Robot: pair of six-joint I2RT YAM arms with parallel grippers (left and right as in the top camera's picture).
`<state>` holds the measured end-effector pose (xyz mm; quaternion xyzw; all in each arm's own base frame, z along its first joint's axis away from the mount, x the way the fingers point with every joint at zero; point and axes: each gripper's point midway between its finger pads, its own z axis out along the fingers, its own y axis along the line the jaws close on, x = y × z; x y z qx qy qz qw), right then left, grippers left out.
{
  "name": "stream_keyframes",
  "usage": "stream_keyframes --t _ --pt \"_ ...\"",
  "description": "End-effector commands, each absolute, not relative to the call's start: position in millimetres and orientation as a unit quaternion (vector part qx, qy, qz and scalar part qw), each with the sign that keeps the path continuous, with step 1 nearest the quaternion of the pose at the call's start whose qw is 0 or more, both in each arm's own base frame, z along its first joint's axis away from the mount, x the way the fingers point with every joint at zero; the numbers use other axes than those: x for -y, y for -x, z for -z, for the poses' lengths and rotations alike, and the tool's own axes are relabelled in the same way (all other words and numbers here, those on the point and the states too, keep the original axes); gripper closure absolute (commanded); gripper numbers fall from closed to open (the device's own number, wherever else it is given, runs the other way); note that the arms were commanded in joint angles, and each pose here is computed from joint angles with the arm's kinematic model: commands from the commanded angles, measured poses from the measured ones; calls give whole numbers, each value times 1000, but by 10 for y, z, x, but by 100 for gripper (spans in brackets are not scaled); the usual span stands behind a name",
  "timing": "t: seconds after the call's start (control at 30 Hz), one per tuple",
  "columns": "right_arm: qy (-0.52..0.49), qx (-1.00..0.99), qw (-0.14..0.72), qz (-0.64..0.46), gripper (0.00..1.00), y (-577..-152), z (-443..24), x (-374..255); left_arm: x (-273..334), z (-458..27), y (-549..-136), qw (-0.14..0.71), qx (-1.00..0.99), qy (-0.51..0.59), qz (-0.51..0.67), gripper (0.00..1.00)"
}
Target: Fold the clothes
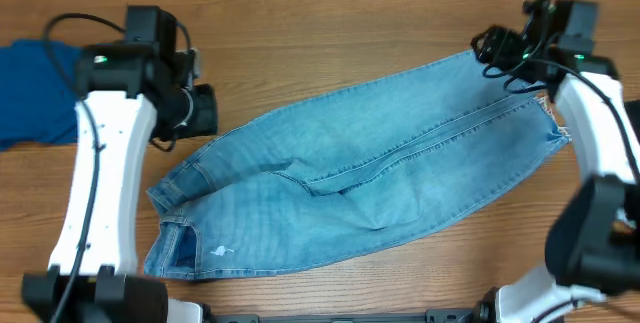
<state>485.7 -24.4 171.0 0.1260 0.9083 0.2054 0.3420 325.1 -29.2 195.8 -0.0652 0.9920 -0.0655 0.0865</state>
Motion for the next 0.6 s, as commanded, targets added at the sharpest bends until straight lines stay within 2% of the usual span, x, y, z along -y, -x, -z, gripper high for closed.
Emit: stream_keyframes --t 0.0,0.23,0.33,0.57 --pt "-98 -878 378 -276 35 -4698 -2392 3 305 -1414 -3244 35 -996 45 72 57" --pt "-87 -871 392 -283 36 -4482 -2707 -71 303 -482 -3133 -61 -995 37 66 65" --pt "-87 -871 392 -283 37 -4470 -2716 -73 303 -280 -3151 -76 -994 38 65 69" --pt "-91 -874 385 -284 40 -4447 -2688 -76 294 150 -3286 -83 -994 35 61 68"
